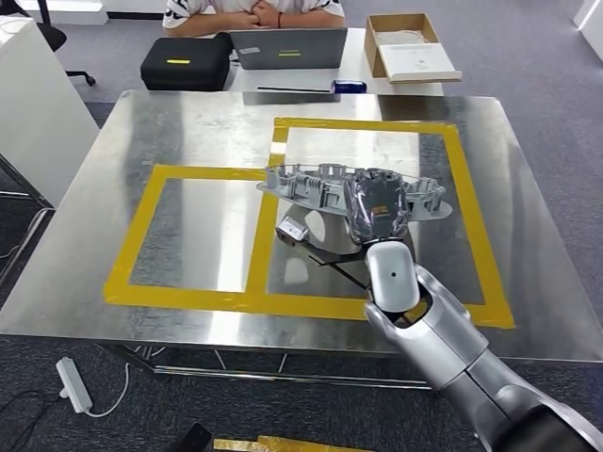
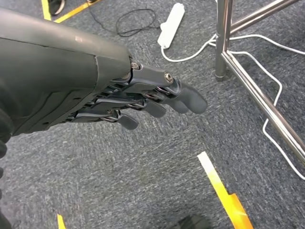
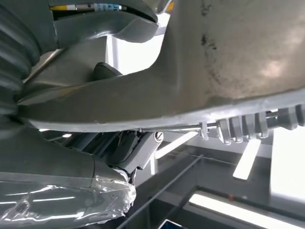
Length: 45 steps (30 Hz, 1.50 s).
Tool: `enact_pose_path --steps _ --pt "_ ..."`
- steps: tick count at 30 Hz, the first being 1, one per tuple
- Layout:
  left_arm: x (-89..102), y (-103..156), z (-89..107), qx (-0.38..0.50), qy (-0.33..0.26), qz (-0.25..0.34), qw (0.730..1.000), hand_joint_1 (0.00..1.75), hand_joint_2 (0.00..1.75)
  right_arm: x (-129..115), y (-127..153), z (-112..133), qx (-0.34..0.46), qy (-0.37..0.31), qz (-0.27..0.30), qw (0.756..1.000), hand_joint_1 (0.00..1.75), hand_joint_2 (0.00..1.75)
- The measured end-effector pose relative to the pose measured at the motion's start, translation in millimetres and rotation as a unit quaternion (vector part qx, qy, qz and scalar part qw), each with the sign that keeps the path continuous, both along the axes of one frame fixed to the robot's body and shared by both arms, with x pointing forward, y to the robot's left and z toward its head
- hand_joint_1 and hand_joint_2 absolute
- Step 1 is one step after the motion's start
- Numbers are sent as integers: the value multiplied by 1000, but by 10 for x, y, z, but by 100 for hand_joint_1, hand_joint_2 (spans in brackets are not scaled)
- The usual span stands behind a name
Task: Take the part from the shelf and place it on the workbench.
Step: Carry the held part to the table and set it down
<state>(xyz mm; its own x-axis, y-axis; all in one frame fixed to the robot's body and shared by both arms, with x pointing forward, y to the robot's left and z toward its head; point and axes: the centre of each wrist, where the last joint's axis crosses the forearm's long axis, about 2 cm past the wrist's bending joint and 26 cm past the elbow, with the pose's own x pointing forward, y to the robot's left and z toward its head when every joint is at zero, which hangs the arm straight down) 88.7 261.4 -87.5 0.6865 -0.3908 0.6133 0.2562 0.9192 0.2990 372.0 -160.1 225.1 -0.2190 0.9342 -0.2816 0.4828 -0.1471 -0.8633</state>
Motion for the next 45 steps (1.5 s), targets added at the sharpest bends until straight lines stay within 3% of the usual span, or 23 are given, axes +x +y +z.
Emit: enact_pose_path --steps 8,22,26,30,31,32,34,35,36,39,45 --pt "-37 16 -8 -12 13 -6 1000 0 175 157 -198 -33 1 22 -58 998 175 175" --pt "18 38 18 -46 13 -22 999 0 175 165 -191 -159 -9 61 -80 995 175 175" --pt "-6 58 15 -39 19 -17 999 0 0 131 -172 -238 -12 79 -81 993 175 175" --pt "-21 69 15 -13 26 -5 1000 0 0 104 -167 -311 -21 104 -77 991 172 175" --pt "-23 66 15 -11 26 -4 1000 0 0 100 -165 -323 -22 107 -77 991 163 175" --pt "-27 63 15 -11 27 -3 1000 0 0 97 -163 -335 -23 110 -75 991 136 175" --pt "-40 51 13 -11 28 -3 1000 0 0 90 -160 -361 -26 119 -72 990 51 175" --pt "-38 45 14 -10 27 -4 1000 0 0 89 -159 -372 -27 126 -69 989 17 175" --pt "-31 40 17 -9 26 -4 1000 0 0 87 -157 -381 -29 136 -66 988 0 131" --pt "-11 33 23 -5 25 -5 1000 0 0 67 -148 -444 -36 177 -56 982 0 0" --pt "2 8 31 -2 25 -9 1000 0 0 28 -113 -543 -45 220 -42 974 0 0"
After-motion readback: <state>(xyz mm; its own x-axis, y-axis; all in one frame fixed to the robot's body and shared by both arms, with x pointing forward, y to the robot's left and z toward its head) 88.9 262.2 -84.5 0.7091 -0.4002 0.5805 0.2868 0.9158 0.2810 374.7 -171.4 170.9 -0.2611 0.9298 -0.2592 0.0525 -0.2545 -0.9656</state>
